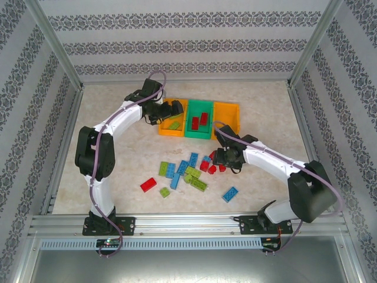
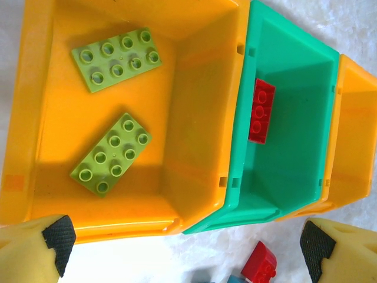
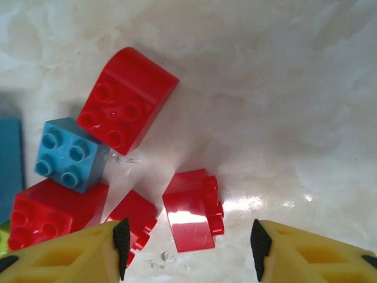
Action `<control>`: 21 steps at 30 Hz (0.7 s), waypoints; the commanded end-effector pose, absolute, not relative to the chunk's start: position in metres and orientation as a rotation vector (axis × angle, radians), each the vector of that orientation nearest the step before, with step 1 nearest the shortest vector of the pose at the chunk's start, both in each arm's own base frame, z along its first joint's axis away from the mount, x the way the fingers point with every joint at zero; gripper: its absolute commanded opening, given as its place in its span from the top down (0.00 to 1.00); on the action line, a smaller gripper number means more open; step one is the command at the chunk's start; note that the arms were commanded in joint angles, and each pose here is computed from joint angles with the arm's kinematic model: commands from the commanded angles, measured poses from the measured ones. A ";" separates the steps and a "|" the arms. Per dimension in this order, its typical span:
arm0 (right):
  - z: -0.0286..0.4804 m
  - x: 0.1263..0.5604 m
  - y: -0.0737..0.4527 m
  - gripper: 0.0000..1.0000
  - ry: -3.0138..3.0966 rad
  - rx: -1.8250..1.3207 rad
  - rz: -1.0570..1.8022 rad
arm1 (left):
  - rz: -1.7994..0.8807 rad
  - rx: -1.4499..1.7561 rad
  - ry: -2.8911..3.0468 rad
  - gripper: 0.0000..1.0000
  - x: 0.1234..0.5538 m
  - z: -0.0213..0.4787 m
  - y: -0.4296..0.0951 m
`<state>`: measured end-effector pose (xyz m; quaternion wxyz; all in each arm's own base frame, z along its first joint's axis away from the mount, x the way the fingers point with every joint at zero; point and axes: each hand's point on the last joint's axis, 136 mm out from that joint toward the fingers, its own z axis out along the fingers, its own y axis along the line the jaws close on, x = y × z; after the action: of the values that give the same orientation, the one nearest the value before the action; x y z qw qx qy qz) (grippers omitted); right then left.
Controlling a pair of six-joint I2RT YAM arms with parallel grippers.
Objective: Sort the legos into containers by color
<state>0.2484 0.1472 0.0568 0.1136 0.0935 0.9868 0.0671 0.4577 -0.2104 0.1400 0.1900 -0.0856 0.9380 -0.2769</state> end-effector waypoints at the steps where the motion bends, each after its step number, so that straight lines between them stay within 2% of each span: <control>1: 0.047 0.251 0.144 0.44 2.909 0.278 0.150 | -0.797 -0.160 2.535 0.00 0.459 0.171 -0.214; 11: 0.030 0.257 0.146 0.56 2.972 0.230 0.107 | -0.788 -0.101 2.521 0.00 0.449 0.175 -0.211; 17: 0.031 0.258 0.143 0.75 2.973 0.207 0.082 | -0.775 -0.102 2.517 0.00 0.449 0.176 -0.209; 21: 0.045 0.262 0.136 0.81 2.936 0.213 0.062 | -0.743 -0.123 2.523 0.00 0.449 0.174 -0.202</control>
<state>0.2540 0.1445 0.0278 0.0778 0.0693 0.9940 0.0321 0.4487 -0.2059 0.1590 0.2234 -0.0573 0.9323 -0.2785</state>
